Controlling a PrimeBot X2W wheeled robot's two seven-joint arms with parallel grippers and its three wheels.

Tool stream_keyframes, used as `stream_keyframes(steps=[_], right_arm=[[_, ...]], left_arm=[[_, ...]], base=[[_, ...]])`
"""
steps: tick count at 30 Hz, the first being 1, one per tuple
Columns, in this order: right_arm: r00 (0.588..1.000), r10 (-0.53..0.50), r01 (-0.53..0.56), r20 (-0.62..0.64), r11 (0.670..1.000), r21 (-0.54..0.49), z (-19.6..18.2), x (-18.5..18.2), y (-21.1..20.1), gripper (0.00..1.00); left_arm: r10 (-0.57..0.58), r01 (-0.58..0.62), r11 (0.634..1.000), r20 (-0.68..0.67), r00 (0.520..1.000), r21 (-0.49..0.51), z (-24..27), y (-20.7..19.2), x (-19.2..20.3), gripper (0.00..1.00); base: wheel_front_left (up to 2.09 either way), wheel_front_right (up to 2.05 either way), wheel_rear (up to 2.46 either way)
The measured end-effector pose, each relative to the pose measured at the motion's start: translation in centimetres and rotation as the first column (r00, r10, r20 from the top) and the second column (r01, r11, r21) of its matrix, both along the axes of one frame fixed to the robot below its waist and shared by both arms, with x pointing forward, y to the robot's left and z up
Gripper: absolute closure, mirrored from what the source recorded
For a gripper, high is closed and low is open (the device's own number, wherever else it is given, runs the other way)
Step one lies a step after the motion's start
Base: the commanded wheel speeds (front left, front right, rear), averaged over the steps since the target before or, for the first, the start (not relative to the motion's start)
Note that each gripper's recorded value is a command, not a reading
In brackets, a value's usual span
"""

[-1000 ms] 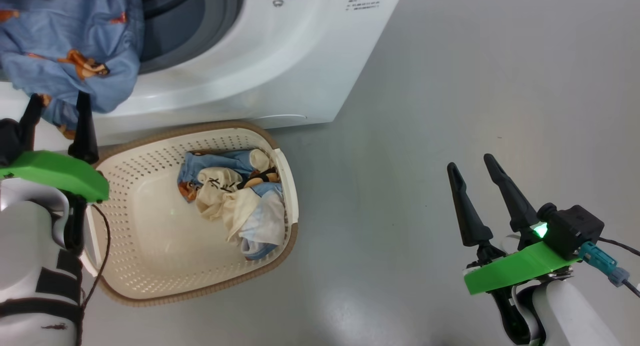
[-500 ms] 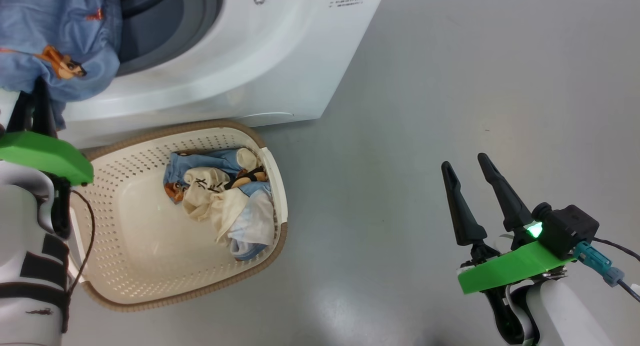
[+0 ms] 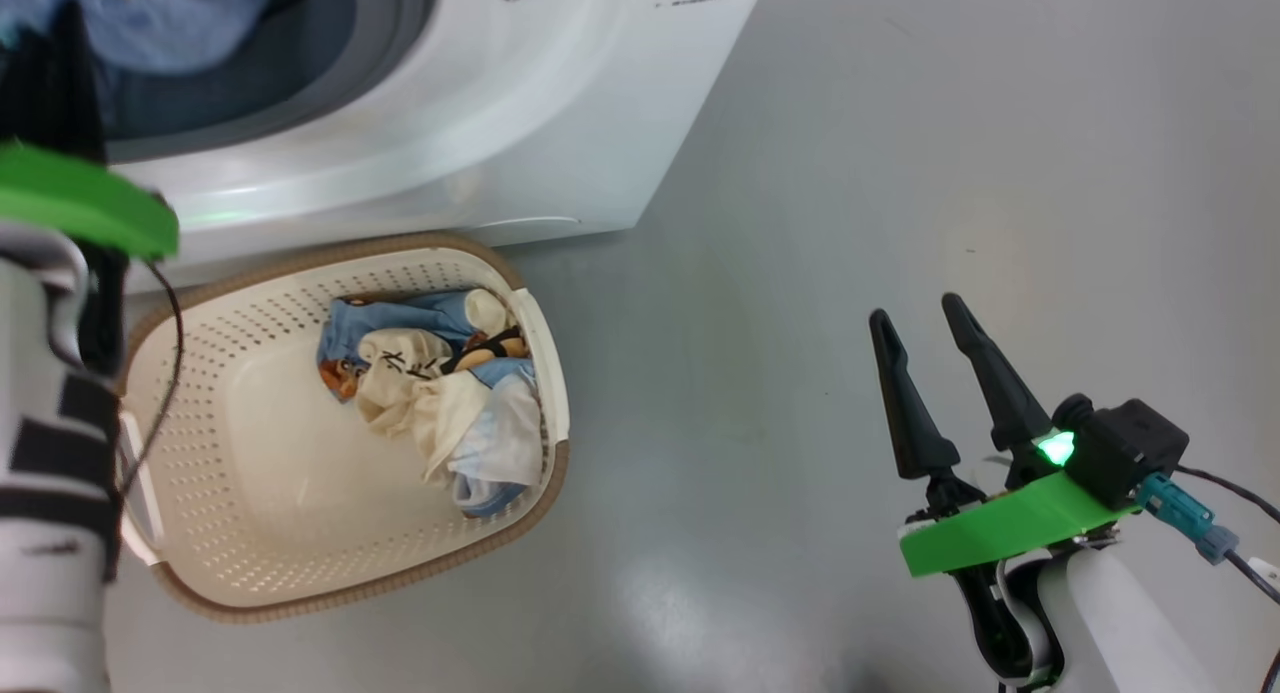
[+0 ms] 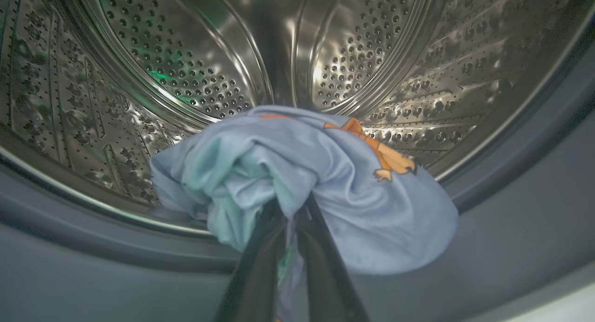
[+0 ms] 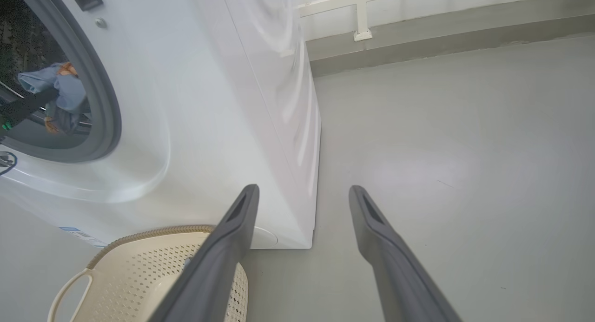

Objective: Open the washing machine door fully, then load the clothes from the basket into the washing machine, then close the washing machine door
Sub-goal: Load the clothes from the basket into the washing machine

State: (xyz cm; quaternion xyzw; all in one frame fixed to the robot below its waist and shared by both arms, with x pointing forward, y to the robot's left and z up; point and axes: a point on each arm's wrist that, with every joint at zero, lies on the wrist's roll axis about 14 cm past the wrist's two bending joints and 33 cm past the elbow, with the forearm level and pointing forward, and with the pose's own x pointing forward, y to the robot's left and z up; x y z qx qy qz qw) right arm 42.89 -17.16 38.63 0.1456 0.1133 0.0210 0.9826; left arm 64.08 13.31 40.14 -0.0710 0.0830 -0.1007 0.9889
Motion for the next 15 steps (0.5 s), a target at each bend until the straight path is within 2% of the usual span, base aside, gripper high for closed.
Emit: stream_keyframes(steps=[4,9,12,15], right_arm=[[1.000,0.000,0.000,0.007,1.000,0.003,0.1,0.4,0.1,0.00],[1.000,-0.009,0.009,-0.007,1.000,0.001,-0.3,0.1,-0.2,0.00],[1.000,-0.022,0.022,-0.014,1.000,-0.002,-0.4,-0.1,-0.6,0.00],[1.000,-0.026,0.025,-0.011,1.000,-0.009,-0.2,-0.1,-0.8,0.00]], left_arm=[[0.007,-0.005,0.999,0.032,0.999,-0.052,1.7,-0.9,2.3,1.00],[0.019,-0.015,0.998,0.066,0.998,-0.069,3.4,-1.0,4.5,1.00],[0.041,-0.038,0.999,0.097,0.994,-0.035,4.3,0.0,6.1,1.00],[0.032,-0.034,0.999,0.072,0.997,0.035,3.0,0.2,6.6,1.00]], base=[[0.00,0.00,0.00],[0.00,0.00,0.00],[0.00,0.00,0.00],[0.00,0.00,0.00]])
